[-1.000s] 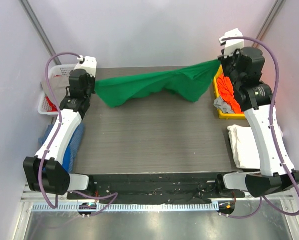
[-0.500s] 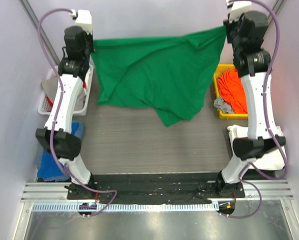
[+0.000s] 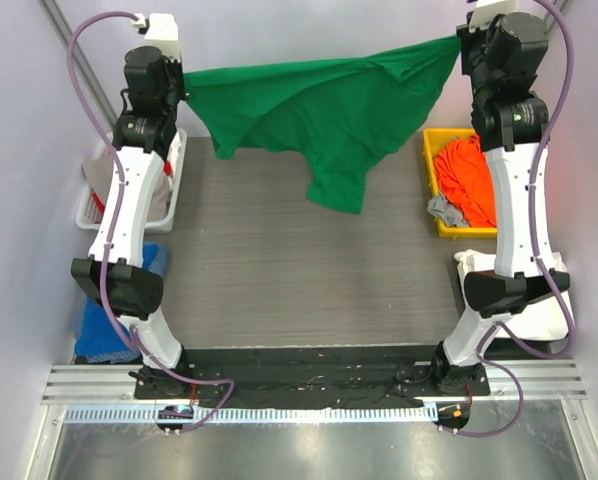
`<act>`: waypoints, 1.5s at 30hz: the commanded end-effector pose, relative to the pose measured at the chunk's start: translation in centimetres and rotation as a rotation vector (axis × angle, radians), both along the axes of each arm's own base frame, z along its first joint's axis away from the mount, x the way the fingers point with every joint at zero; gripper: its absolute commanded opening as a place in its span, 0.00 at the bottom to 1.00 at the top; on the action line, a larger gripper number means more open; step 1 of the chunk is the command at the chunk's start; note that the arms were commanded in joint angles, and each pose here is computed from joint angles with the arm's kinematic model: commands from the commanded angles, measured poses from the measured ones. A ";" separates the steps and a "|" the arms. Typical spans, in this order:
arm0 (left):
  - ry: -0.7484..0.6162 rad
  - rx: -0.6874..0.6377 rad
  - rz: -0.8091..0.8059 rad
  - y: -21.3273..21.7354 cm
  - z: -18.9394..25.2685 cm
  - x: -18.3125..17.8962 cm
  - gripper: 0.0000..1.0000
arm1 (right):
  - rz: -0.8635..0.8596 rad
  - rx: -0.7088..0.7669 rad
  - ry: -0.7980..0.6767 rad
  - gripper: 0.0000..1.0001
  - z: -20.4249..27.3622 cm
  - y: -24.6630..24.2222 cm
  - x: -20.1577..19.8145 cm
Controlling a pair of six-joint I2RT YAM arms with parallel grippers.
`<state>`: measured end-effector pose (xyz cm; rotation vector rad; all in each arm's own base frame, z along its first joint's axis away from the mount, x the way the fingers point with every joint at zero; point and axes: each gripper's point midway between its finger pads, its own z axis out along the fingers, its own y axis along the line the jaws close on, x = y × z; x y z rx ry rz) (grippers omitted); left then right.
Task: Fold and stack the t-shirts
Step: Flatten the tshirt out
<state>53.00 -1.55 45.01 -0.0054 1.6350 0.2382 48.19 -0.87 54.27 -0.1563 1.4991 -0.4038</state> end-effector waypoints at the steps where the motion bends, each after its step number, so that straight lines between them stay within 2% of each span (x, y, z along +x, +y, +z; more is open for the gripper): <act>1: -0.183 -0.011 0.068 2.5 7.1 -5.1 0.00 | -0.065 0.052 -0.243 0.01 8.2 -2.3 -6.9; 7: -0.239 -0.026 0.048 2.7 9.7 -10.3 0.00 | -0.050 0.066 -0.275 0.01 9.6 -2.5 -12.0; 13: -0.259 -0.036 0.026 2.9 10.3 -15.0 0.00 | -0.037 0.077 -0.232 0.01 8.0 -2.5 -15.0; 14: -0.240 -0.034 0.024 2.9 9.5 -15.1 0.00 | -0.034 0.082 -0.243 0.01 8.4 -2.5 -16.3; 20: -0.244 -0.023 0.031 3.2 8.9 -17.0 0.00 | -0.033 0.084 -0.227 0.01 7.4 -2.6 -17.7; 26: -0.263 -0.021 0.075 3.8 9.5 -15.2 0.00 | -0.062 0.079 -0.220 0.01 7.5 -2.9 -15.7; 29: -0.264 -0.019 0.101 3.9 9.5 -12.7 0.00 | -0.071 0.080 -0.221 0.01 7.6 -2.9 -13.8; 30: -0.235 -0.017 0.108 3.9 8.3 -10.8 0.00 | -0.076 0.079 -0.217 0.01 7.5 -3.0 -13.2; 31: -0.263 -0.022 0.112 3.8 9.6 -10.5 0.00 | -0.080 0.074 -0.205 0.01 7.1 -2.9 -11.8; 33: -0.231 -0.020 0.128 3.9 8.3 -7.7 0.00 | -0.090 0.071 -0.225 0.01 7.9 -3.0 -11.0; 34: -0.253 -0.024 0.131 3.9 9.5 -7.3 0.00 | -0.097 0.063 -0.204 0.01 7.2 -3.1 -9.1; 36: -0.248 -0.029 0.142 4.0 9.7 -6.1 0.00 | -0.104 0.068 -0.252 0.01 8.9 -3.3 -9.1; 37: -0.213 -0.024 0.148 4.0 8.3 -4.5 0.00 | -0.107 0.068 -0.262 0.01 9.2 -3.4 -8.5; 41: -0.244 -0.028 0.152 4.0 9.7 -3.6 0.00 | -0.106 0.073 -0.342 0.01 11.4 -3.4 -7.9; 45: -0.265 -0.026 0.167 4.5 10.7 -3.6 0.00 | -0.103 0.076 -0.430 0.01 13.5 -3.5 -9.2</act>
